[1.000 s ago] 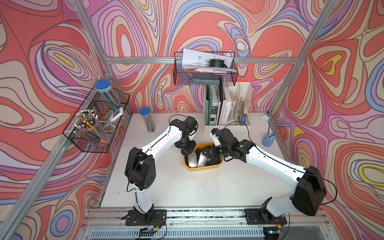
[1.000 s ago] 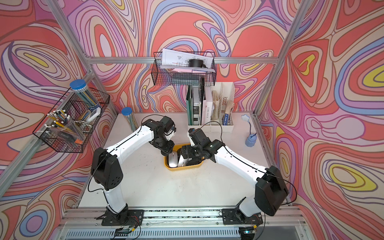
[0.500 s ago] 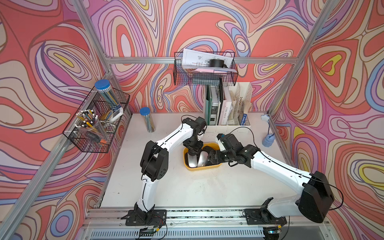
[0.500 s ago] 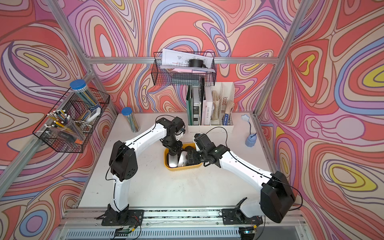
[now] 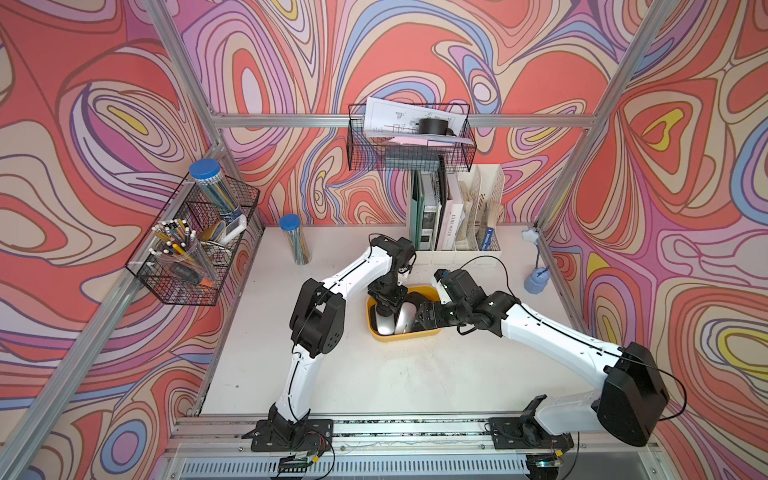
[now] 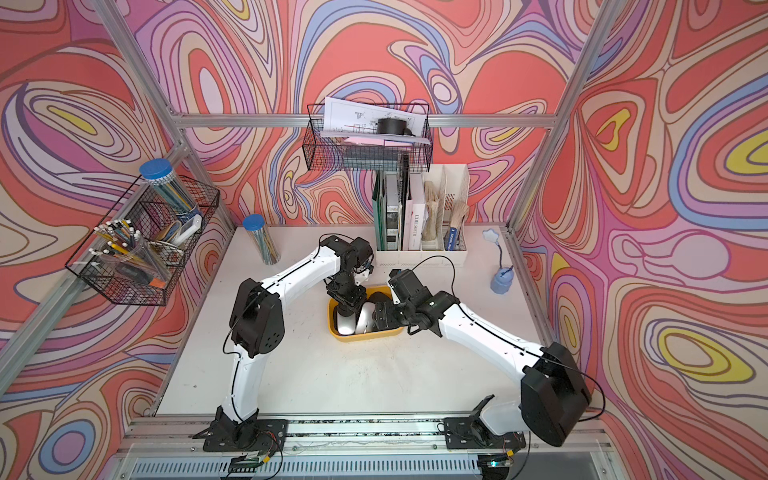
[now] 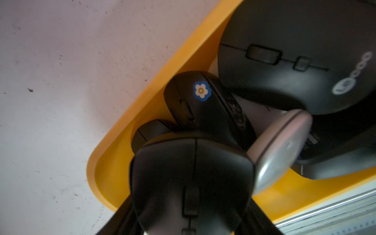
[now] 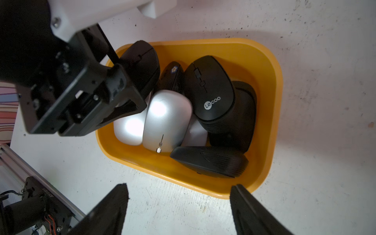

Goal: Put the mouse in the storage box
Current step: Place the mouse in the storage box.

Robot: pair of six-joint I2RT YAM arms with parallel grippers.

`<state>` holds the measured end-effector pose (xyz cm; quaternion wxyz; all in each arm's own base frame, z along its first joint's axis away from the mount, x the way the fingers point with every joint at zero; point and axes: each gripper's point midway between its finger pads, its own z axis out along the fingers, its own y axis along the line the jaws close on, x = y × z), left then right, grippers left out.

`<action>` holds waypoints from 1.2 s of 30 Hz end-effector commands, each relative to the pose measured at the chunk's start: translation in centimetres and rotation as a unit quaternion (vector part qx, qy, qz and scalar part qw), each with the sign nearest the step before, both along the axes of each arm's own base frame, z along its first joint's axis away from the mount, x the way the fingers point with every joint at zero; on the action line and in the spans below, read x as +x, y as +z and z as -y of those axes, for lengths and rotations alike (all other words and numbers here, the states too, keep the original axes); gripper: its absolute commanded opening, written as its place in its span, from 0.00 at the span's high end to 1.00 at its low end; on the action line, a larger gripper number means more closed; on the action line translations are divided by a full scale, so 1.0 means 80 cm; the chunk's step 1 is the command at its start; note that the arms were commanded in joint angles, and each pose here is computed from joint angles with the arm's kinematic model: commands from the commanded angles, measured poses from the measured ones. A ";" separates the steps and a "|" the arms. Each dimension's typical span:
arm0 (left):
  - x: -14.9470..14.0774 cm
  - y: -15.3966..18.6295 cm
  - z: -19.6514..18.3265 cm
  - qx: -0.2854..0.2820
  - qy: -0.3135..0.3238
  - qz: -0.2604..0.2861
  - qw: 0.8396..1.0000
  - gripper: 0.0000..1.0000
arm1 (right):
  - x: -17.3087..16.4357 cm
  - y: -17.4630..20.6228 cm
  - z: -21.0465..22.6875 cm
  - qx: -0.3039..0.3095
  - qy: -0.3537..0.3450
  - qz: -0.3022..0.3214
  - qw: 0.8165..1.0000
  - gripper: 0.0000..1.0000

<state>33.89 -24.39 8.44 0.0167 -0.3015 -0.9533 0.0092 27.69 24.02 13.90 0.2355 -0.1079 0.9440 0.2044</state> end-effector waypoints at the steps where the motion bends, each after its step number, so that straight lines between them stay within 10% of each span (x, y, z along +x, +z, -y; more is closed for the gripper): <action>1: -0.008 0.000 -0.008 0.028 -0.012 -0.016 0.999 0.53 | 0.001 0.002 0.002 0.005 -0.007 0.010 1.000 0.19; 36: 0.014 -0.010 0.019 0.062 -0.057 -0.027 0.996 0.44 | -0.007 -0.009 0.017 -0.005 -0.016 0.021 1.000 0.19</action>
